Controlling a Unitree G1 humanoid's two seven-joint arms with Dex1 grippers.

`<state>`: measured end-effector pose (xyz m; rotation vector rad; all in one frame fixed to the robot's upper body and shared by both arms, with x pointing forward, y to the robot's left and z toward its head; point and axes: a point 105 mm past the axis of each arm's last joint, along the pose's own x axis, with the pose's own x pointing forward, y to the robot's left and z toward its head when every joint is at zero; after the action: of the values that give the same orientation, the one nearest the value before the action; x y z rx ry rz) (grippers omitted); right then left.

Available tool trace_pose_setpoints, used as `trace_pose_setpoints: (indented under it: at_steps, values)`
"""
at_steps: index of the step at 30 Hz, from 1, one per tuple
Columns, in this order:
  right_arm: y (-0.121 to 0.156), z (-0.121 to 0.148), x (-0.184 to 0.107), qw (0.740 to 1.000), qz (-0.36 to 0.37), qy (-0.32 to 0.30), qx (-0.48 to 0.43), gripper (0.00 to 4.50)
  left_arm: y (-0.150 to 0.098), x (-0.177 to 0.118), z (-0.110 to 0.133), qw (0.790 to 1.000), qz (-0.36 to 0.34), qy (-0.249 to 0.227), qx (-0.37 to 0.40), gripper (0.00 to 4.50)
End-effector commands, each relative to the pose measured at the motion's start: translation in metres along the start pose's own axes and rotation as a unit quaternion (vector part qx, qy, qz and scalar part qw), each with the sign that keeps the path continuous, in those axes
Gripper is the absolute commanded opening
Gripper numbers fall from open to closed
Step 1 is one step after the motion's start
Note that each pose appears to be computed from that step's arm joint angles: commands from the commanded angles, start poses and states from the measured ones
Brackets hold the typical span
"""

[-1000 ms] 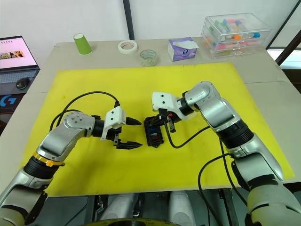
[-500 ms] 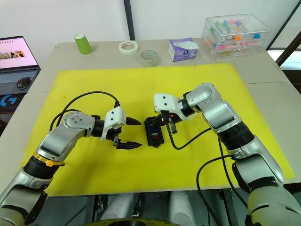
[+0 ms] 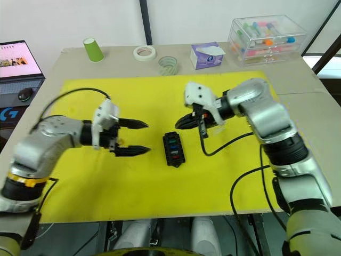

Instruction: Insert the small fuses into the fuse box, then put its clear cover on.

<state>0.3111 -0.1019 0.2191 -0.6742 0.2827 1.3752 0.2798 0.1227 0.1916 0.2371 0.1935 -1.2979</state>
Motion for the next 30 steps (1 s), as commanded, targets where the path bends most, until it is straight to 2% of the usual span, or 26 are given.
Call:
trace_pose_setpoints:
  at_steps: [1, 5, 8, 13, 14, 18, 23, 26, 30]
  values:
    - [0.0, -0.007, -0.021, 0.999, -0.035, 0.011, -0.011, 0.24, 0.001, -0.037, 0.004, 0.999, 0.048, 0.011, -0.004, 4.5]
    - [0.001, -0.039, -0.045, 0.996, -0.064, 0.054, 0.019, 1.33, 0.01, -0.09, -0.012, 0.989, 0.131, 0.05, -0.043, 4.5]
    - [0.004, -0.068, -0.067, 0.99, -0.086, 0.098, 0.047, 2.44, 0.01, -0.128, -0.03, 0.977, 0.182, 0.089, -0.064, 4.5]
    - [0.003, -0.097, -0.098, 0.978, -0.129, 0.138, 0.086, 4.33, 0.007, -0.176, -0.061, 0.956, 0.244, 0.132, -0.1, 4.5]
    - [0.004, -0.102, -0.102, 0.976, -0.133, 0.145, 0.09, 4.48, 0.006, -0.181, -0.066, 0.953, 0.25, 0.138, -0.104, 4.5]
    - [0.005, -0.116, -0.115, 0.969, -0.15, 0.161, 0.109, 4.48, 0.005, -0.195, -0.077, 0.944, 0.271, 0.148, -0.114, 4.5]
    - [0.004, -0.122, -0.121, 0.966, -0.161, 0.166, 0.116, 4.48, 0.007, -0.192, -0.079, 0.946, 0.269, 0.144, -0.11, 4.5]
    - [0.001, -0.116, -0.117, 0.968, -0.163, 0.157, 0.11, 4.48, 0.011, -0.186, -0.075, 0.949, 0.264, 0.139, -0.101, 4.5]
    - [-0.003, -0.088, -0.099, 0.979, -0.147, 0.117, 0.083, 4.48, 0.013, -0.171, -0.067, 0.96, 0.234, 0.125, -0.094, 4.5]
